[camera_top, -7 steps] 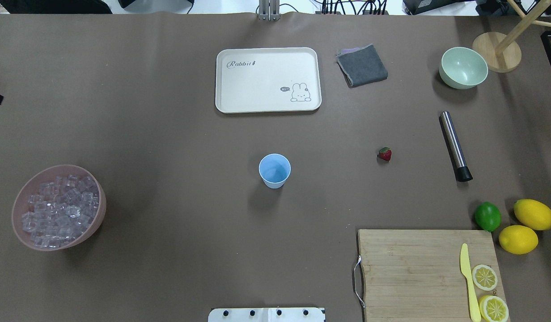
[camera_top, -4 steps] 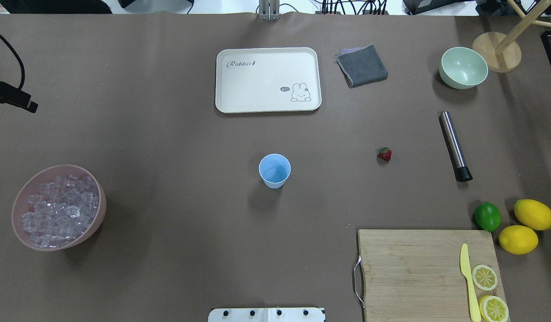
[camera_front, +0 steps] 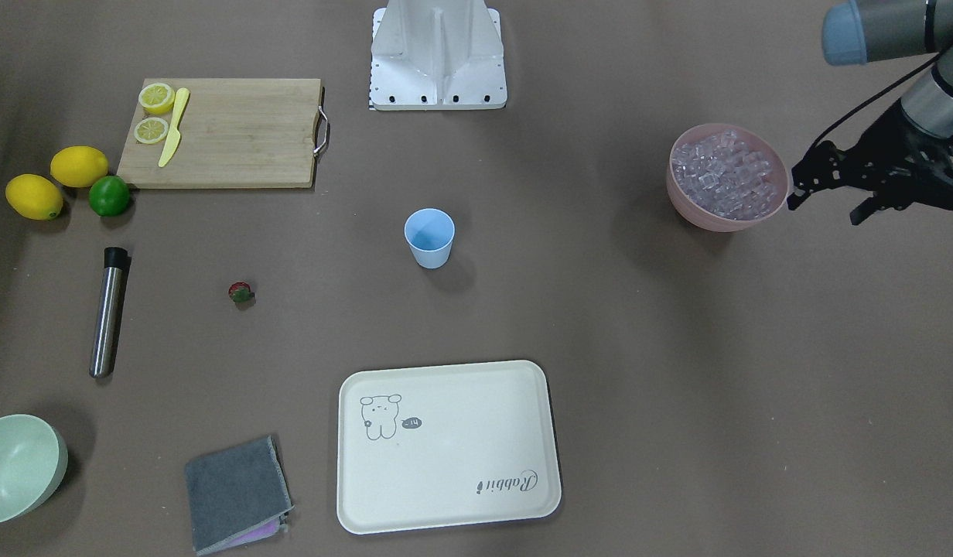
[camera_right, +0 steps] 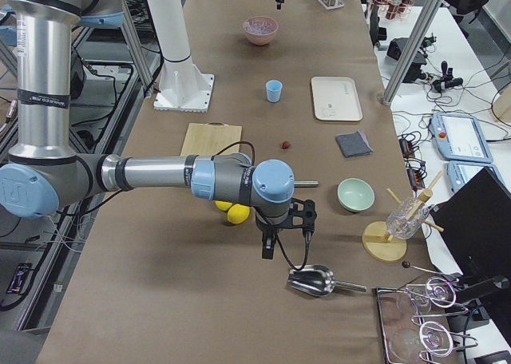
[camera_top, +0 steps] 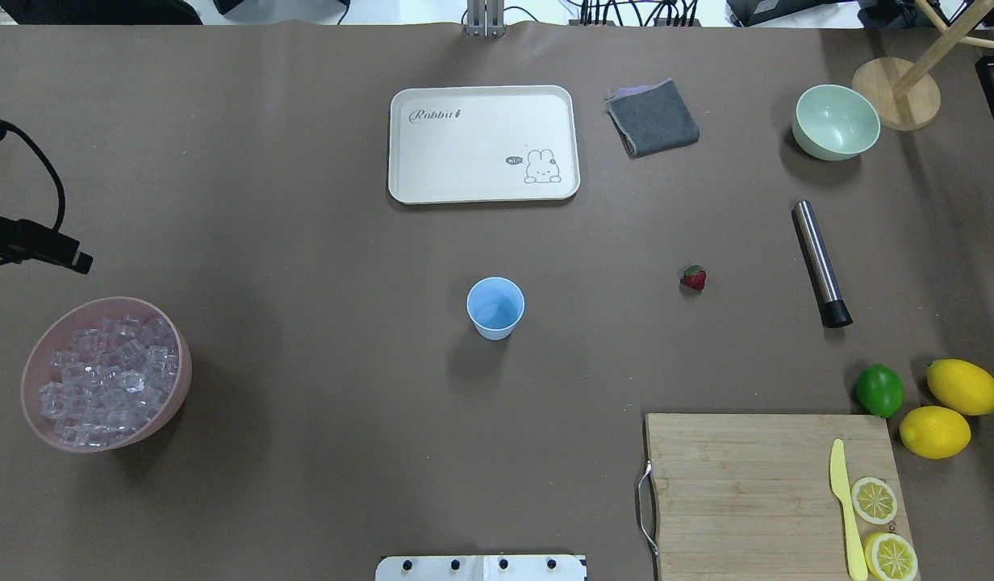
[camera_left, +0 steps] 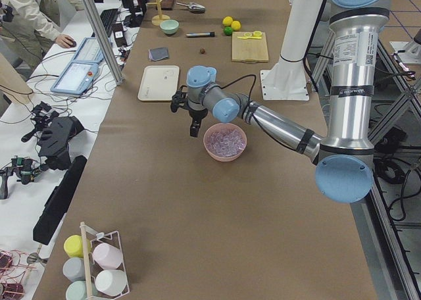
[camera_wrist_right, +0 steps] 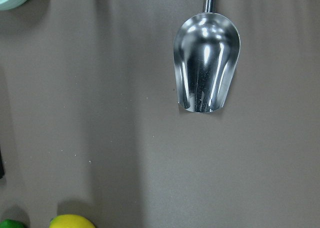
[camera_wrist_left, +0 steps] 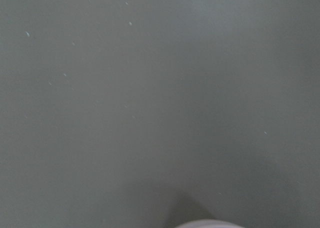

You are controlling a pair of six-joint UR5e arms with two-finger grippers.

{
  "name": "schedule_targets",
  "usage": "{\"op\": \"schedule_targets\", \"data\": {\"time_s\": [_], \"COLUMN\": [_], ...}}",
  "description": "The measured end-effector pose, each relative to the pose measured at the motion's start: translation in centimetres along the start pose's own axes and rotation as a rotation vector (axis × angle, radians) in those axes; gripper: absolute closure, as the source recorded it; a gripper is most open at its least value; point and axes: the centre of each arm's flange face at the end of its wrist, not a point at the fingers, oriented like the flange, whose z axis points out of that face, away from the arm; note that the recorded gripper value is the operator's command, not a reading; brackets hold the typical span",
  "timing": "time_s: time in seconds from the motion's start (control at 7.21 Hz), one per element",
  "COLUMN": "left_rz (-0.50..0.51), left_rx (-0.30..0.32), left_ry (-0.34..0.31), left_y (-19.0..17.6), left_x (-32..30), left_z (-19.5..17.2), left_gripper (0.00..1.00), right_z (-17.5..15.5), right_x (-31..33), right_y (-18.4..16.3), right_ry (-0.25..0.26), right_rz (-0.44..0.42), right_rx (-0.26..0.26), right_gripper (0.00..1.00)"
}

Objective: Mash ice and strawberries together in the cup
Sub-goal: 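Move the left gripper over the pink bowl of ice cubes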

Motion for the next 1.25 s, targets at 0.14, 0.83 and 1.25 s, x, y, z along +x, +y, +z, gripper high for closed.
{"op": "schedule_targets", "data": {"time_s": [0.14, 0.83, 1.25], "left_rz": [-0.007, 0.002, 0.006], "left_rx": [-0.018, -0.04, -0.044], "left_ry": [0.0, -0.029, -0.031], "left_y": [1.7, 3.4, 3.5], "left_x": [0.7, 0.7, 0.5], "left_z": [0.2, 1.5, 1.8], "left_gripper": [0.02, 0.02, 0.02], "right_z": [0.1, 0.2, 0.2], "right_x": [0.0, -0.1, -0.3], "right_y": [0.0, 0.1, 0.0], "right_ry": [0.0, 0.002, 0.002], "right_rz": [-0.001, -0.006, -0.013], "right_rx": [-0.001, -0.003, -0.003], "right_gripper": [0.0, 0.0, 0.0]}}
